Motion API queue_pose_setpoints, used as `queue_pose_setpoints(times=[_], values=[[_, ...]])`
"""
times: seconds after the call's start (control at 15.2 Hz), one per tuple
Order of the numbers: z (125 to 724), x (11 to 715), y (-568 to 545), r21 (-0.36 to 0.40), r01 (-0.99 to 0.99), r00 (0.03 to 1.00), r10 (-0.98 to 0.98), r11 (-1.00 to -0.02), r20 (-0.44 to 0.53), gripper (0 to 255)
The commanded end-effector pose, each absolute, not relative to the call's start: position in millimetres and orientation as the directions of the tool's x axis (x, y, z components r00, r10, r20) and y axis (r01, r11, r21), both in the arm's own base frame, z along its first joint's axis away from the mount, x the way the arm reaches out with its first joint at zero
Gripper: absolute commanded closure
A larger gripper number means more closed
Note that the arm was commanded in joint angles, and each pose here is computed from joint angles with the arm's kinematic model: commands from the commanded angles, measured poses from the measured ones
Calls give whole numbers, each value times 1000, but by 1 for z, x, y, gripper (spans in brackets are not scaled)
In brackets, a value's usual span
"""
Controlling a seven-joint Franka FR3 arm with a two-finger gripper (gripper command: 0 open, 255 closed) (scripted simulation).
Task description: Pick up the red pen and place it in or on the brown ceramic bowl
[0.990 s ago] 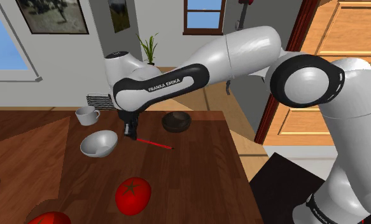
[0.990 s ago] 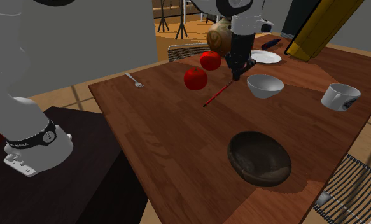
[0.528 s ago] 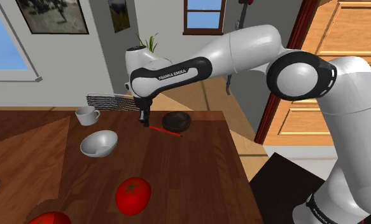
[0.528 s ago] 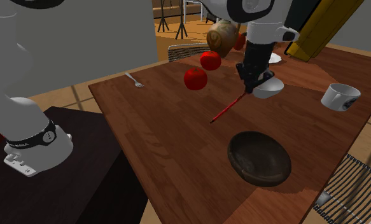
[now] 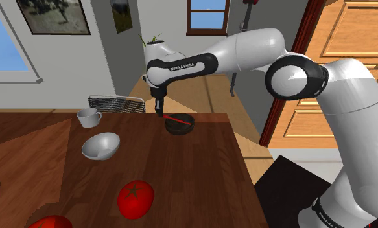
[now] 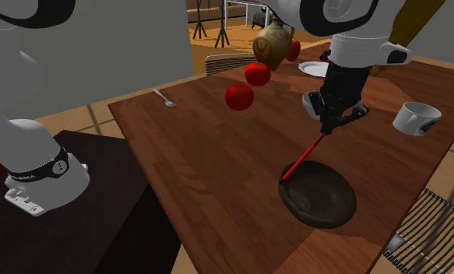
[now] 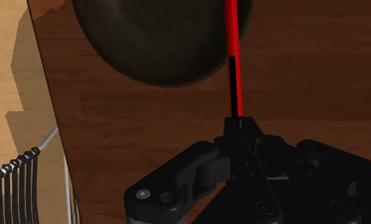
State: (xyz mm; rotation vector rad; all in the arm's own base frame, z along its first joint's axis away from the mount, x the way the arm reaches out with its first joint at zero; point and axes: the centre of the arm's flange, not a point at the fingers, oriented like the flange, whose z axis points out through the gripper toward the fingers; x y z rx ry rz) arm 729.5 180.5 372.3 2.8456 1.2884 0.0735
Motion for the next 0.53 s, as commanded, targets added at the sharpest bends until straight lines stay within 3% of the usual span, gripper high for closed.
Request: queue_pose_setpoints(times=[0.0,0.46], values=[[373,742,155,35,751,658,752,-659,36,255],[353,760,118,35,751,658,752,-659,36,255]])
